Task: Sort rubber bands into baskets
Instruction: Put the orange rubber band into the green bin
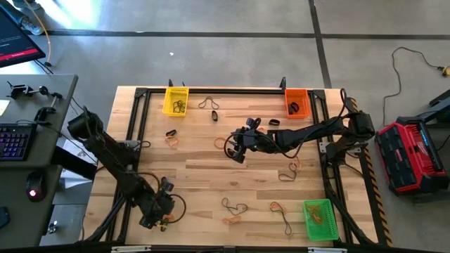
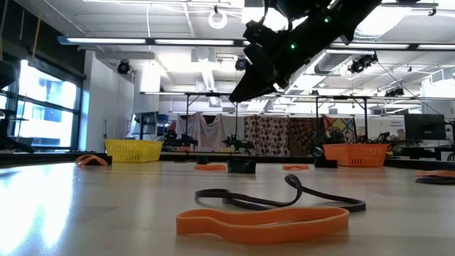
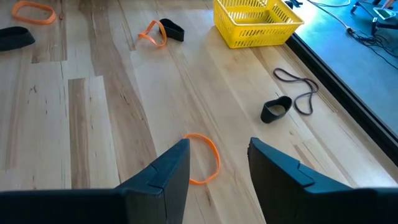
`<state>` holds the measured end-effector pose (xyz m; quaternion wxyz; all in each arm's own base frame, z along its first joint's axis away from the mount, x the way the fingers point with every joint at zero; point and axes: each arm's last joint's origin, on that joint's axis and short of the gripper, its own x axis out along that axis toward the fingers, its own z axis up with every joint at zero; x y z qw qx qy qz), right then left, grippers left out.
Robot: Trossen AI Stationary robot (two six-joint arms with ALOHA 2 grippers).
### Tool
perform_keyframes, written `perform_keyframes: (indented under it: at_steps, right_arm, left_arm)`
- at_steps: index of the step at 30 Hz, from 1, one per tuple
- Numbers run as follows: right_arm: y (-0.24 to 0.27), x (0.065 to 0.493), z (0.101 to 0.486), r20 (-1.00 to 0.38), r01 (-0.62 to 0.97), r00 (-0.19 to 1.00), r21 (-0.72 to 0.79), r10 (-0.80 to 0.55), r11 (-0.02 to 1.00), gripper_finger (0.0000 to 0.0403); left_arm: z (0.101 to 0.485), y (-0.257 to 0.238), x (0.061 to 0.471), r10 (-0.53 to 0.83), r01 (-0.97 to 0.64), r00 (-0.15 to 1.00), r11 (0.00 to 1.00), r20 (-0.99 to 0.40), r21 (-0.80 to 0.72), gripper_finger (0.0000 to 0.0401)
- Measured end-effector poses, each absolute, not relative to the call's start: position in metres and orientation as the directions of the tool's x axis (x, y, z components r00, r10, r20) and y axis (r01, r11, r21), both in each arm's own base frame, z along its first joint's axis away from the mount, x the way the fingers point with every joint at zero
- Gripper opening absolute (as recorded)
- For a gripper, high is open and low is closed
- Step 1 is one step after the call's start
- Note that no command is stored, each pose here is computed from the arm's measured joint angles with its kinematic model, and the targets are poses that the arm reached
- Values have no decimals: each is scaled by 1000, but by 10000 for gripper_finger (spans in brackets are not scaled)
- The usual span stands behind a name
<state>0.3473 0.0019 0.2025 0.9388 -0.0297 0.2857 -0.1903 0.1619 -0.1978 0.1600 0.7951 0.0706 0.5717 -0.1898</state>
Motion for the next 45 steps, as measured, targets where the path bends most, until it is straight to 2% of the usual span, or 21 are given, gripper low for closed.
perform_keyframes:
  at_steps: [6,15,18,23,25,33,38,45]
  right_arm:
    - [2,347,203,-525,340,764,-164,-374,926,151]
    - [2,347,202,-526,340,764,-165,-374,926,151]
    - [2,347,202,-526,340,764,-165,-374,926,151]
    - [2,347,203,-525,349,764,-152,-374,925,151]
    - [2,347,203,-525,348,764,-152,-374,925,151]
    - [7,351,206,-507,263,820,-79,-266,961,151]
    - [19,353,210,-469,197,852,-126,-233,972,151]
    - [40,352,212,-445,129,871,-200,-207,971,152]
  left_arm:
    - [157,-205,161,-243,375,267,917,-933,-132,145]
    - [137,-206,165,-175,344,217,934,-961,-92,134]
    - [137,-204,164,-158,332,213,940,-964,-80,104]
    - [144,-196,161,-122,307,211,950,-970,-52,18]
    - [148,-189,163,-88,264,219,964,-972,-27,8]
    - [171,-154,191,55,70,447,993,-893,96,3]
    - [178,-126,210,165,-75,501,986,-849,148,1]
    - [187,-95,244,184,-265,615,964,-767,19,1]
